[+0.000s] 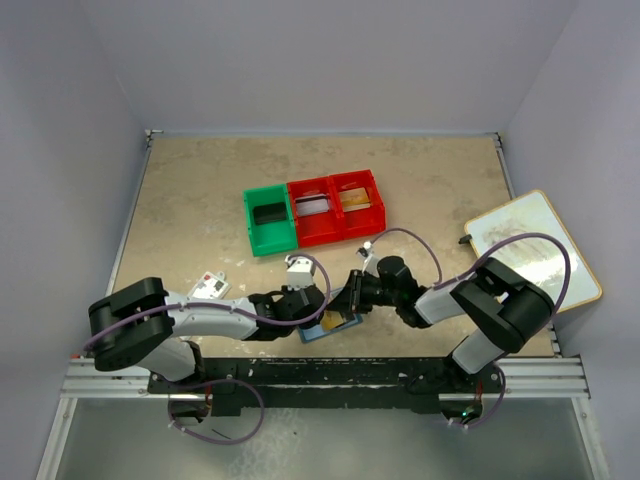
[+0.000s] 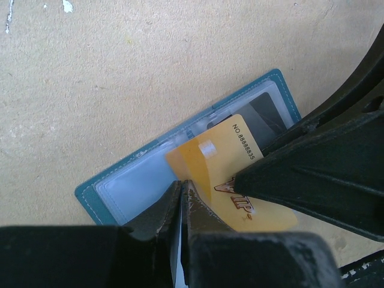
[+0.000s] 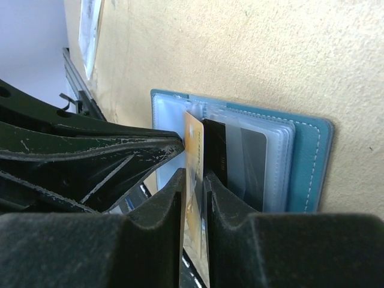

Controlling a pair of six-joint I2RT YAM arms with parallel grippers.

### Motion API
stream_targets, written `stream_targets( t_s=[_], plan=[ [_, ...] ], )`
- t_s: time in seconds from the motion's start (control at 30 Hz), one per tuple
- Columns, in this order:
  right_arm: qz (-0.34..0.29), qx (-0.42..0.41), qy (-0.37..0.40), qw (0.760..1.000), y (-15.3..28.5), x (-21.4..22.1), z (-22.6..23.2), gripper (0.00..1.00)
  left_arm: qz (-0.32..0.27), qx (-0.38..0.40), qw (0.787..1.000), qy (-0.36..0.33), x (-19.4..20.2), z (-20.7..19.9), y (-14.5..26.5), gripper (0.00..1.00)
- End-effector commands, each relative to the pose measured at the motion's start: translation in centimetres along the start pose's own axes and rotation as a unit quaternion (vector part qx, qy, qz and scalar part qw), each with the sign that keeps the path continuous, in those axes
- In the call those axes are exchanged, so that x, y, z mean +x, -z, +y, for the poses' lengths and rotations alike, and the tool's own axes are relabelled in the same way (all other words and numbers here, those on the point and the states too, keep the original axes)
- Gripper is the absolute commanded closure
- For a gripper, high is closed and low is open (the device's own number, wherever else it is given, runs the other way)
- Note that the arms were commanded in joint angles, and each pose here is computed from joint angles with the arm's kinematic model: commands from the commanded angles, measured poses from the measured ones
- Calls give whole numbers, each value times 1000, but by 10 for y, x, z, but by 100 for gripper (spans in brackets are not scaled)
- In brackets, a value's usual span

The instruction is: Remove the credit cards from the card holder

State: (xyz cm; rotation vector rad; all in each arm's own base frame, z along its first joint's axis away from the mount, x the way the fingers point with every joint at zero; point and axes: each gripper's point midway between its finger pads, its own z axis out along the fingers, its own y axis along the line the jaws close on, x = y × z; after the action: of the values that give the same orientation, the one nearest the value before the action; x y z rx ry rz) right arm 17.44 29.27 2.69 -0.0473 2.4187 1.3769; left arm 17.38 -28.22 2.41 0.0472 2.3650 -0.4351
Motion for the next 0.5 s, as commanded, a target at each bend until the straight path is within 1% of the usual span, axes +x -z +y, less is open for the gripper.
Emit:
stream_targets(
  t_s=[0.0,0.47],
  plan=[
    [15,-10,40,999,-2,-1,8,80,-2,-20,1000,0,4,14,3,100],
    [56,-8,94,994,-3,3,12,78,-6,-26,1000,9,4,19,4,100]
  ],
)
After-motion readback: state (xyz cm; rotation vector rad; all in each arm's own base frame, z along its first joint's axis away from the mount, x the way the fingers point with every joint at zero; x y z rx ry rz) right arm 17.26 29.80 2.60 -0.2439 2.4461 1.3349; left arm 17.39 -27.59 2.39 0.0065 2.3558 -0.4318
